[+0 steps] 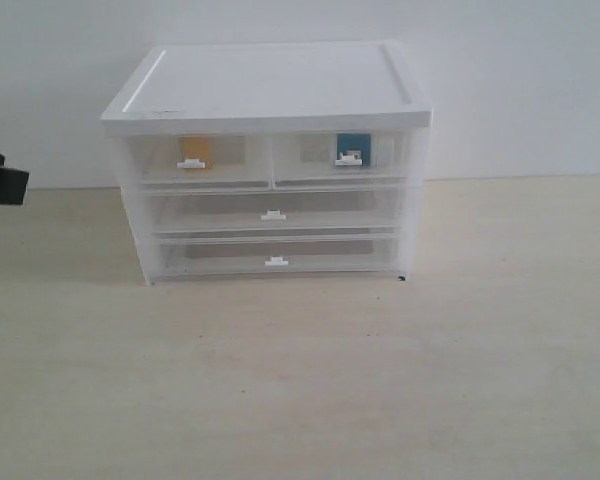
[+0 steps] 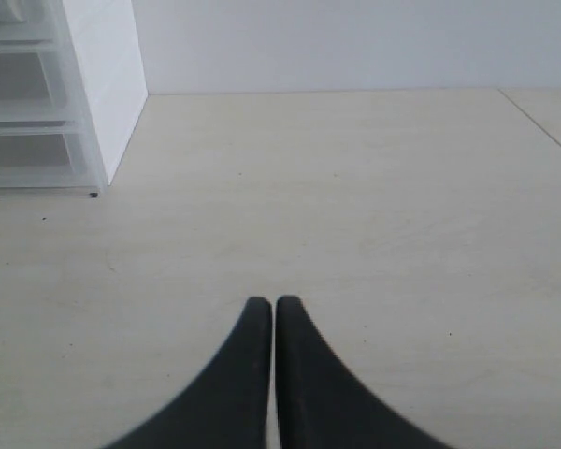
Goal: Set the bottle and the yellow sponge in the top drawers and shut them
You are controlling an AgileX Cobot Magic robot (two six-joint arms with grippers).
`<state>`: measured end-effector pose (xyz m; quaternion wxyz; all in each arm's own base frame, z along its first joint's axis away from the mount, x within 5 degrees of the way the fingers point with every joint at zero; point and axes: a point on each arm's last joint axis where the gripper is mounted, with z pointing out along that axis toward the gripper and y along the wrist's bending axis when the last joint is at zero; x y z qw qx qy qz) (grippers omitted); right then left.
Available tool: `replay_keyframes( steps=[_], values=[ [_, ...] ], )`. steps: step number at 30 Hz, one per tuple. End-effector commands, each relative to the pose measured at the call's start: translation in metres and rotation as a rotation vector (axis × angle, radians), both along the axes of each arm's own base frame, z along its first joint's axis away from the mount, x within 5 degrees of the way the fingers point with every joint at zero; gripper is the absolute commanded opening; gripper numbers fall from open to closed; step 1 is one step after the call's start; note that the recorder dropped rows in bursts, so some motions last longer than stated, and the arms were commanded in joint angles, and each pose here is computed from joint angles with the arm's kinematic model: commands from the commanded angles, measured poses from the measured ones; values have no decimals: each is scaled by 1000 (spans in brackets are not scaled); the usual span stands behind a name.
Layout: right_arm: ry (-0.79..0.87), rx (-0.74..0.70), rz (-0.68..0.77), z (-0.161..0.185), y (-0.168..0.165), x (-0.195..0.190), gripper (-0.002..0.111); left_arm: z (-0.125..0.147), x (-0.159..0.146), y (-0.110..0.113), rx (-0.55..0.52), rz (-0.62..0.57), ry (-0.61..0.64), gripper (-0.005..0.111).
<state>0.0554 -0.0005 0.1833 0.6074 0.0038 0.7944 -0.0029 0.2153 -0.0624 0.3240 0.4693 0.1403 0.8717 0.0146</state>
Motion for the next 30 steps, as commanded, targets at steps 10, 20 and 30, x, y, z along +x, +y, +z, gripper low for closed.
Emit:
replay_keyframes(
  steps=[10, 20, 30],
  values=[
    [-10, 0, 1, 0, 0, 0, 0, 3, -82, 37, -39, 107, 27, 4],
    [-10, 0, 1, 0, 0, 0, 0, 7, -90, 40, 23, 53, -65, 4],
    [-10, 0, 1, 0, 0, 0, 0, -12, -83, 25, 58, -143, -223, 4]
  ],
)
